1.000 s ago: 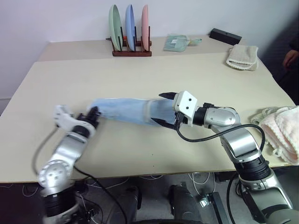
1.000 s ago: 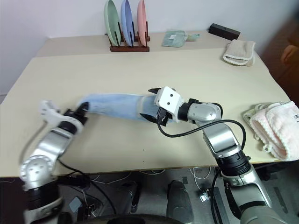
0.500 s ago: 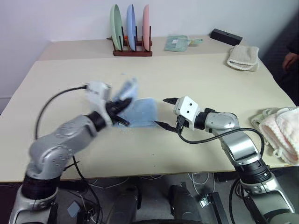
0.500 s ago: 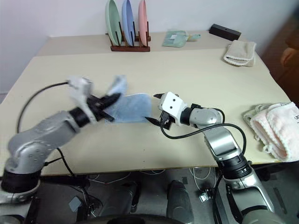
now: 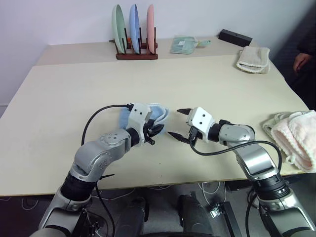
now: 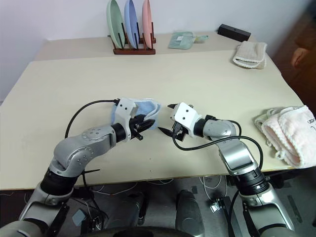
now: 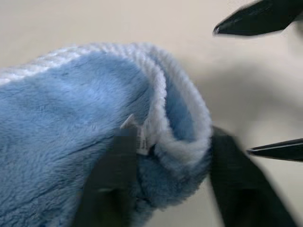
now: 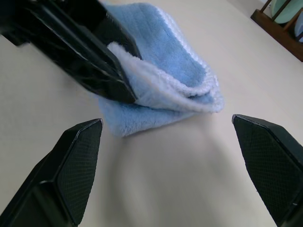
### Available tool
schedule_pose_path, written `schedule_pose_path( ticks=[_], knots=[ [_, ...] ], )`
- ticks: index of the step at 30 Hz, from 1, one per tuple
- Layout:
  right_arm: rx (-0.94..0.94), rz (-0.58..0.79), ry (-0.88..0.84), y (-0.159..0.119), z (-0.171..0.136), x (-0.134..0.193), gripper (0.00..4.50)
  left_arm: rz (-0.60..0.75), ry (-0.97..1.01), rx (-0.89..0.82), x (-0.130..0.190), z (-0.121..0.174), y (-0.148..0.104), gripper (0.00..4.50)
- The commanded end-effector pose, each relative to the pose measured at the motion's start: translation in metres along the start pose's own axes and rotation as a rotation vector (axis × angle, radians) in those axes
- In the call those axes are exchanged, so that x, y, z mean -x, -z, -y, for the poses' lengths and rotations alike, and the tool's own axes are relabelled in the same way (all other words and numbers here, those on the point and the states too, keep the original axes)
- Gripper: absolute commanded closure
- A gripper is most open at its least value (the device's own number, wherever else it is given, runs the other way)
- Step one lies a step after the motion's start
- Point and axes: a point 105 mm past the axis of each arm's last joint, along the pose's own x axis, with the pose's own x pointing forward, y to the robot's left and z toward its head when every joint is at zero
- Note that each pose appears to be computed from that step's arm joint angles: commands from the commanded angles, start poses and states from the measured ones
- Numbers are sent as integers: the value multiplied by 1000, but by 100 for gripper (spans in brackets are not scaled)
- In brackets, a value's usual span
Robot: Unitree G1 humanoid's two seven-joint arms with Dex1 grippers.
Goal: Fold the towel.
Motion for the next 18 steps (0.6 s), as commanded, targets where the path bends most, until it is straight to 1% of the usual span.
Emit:
schedule_pose_path(
  ticks=[1, 4, 5, 7, 8, 9, 11, 13, 15, 16, 18],
  knots=[
    [46, 33, 36, -13, 10, 8, 0, 167, 27, 44, 26, -3, -34, 58],
    [25, 19, 59, -12, 21, 10, 81, 300, -82, 96, 68, -36, -52, 51],
    [18, 28, 64, -14, 23, 10, 129, 317, -130, 89, 77, -46, -55, 101],
    [-9, 70, 81, -23, 28, 7, 227, 320, -207, 53, 90, -60, -57, 184],
    [-24, 89, 84, -27, 29, 6, 275, 320, -226, 41, 93, -64, -58, 232],
    [-38, 115, 84, -34, 30, 3, 336, 320, -251, 34, 95, -69, -59, 291],
    [-88, 195, 69, -53, 28, -9, 440, 287, -296, 3, 90, -78, -56, 393],
    [-109, 222, 69, -62, 27, -21, 446, 258, -285, -28, 77, -76, -52, 395],
    [-118, 206, 48, -61, 21, -35, 446, 239, -263, -20, 61, -73, -45, 395],
    [-130, 195, 35, -59, 18, -43, 446, 227, -256, -20, 53, -73, -41, 395],
    [-181, 146, -2, -47, 8, -60, 446, 169, -276, -3, 35, -79, -23, 395]
  ],
)
